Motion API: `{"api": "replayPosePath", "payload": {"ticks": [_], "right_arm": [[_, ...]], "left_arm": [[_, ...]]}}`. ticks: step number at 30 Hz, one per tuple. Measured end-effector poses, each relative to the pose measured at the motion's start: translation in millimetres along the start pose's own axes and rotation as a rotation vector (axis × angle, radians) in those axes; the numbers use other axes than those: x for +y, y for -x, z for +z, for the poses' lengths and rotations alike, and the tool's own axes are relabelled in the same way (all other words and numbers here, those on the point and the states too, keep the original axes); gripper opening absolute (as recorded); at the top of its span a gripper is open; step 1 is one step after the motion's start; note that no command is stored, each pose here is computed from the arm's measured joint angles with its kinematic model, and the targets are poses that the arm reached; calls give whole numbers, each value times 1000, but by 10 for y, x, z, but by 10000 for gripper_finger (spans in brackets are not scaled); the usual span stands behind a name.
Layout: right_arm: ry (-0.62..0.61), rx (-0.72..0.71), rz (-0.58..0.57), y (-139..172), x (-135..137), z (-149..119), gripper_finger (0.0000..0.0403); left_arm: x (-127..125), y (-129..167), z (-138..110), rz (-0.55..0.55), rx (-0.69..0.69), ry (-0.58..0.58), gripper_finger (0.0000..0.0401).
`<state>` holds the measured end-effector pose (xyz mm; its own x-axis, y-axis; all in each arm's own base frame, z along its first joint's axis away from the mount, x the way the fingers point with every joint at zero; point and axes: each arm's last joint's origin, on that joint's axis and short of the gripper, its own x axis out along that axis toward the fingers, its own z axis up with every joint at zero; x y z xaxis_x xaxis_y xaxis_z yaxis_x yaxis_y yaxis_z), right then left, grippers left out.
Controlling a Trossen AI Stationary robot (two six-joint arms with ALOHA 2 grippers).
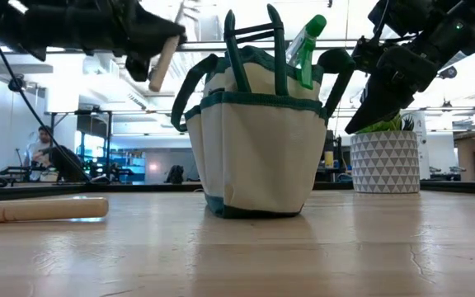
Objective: Pick & Place Garden tools in Gardening bag
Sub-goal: Put the light brown hand rake into the green gardening bag
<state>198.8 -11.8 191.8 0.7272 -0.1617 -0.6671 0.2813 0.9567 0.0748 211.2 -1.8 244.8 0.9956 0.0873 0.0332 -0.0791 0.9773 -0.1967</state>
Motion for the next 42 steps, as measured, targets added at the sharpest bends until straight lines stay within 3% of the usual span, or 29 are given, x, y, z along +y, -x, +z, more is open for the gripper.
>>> {"api": "replayPosePath", "payload": {"ticks": [11, 19, 33, 42], "right_arm": [[3, -7, -20, 0, -5, 4, 18], [0, -24, -20, 0, -4, 20, 18], [1, -23, -21, 0, -4, 19, 18], [-1, -23, -21, 0, -4, 19, 18]], "left_arm": [[-27, 236, -72, -186, -295, -28, 66], [-55, 228, -136, -199, -299, -28, 66], [-275, 132, -321, -101, -355, -75, 66], [-393, -187, -441, -79, -309, -95, 66]]}}
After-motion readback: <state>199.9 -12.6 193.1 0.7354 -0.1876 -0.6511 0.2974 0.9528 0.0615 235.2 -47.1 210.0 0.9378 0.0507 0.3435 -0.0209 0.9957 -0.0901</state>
